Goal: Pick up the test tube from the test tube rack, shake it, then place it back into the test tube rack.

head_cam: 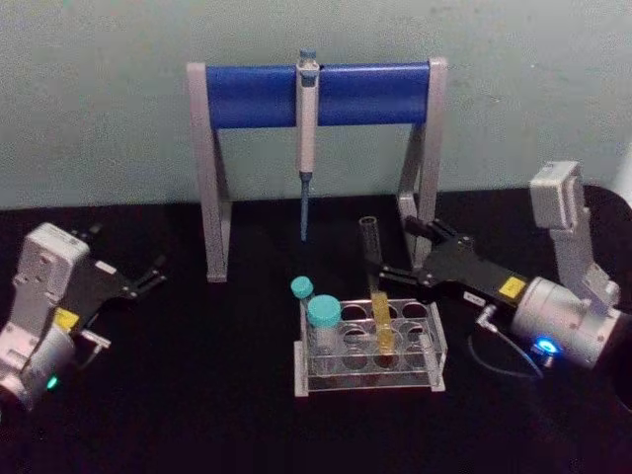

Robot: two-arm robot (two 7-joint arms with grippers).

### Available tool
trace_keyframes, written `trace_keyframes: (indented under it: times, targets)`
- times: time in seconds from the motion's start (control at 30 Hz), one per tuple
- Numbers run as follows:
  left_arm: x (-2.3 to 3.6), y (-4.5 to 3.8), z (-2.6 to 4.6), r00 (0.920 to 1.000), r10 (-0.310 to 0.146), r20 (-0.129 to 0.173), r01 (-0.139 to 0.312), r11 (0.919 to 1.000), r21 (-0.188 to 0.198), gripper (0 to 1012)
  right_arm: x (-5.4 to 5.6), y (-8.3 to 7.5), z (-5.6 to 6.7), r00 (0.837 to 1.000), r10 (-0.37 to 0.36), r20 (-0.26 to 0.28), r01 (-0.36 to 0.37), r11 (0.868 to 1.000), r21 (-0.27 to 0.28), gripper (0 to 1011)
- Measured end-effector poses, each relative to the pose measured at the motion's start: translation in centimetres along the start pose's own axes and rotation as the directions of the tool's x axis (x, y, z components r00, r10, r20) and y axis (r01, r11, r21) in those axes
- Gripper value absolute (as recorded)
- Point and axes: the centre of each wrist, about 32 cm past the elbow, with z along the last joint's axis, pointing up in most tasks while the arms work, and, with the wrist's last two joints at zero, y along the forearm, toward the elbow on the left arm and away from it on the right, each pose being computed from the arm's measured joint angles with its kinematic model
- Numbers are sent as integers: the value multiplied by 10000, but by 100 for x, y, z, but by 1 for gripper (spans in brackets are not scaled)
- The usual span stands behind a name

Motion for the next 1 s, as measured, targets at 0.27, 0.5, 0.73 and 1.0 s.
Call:
trace_keyframes:
  times: [0.27,0.5,0.73,1.0]
  targets:
    - [0,0,0,10000,0,0,0,10000,0,1001,15,141,82,9999,17,109,-9,9973,-731,1000]
    - [0,0,0,10000,1,0,-1,10000,0,1001,14,219,98,10000,13,85,-3,9929,-1193,1000]
    - [0,0,0,10000,0,0,0,10000,0,1001,26,265,88,10000,31,-13,-33,9910,-1336,1000]
    - [0,0,0,10000,0,0,0,10000,0,1001,36,280,83,9999,99,-85,-109,9911,-1327,1000]
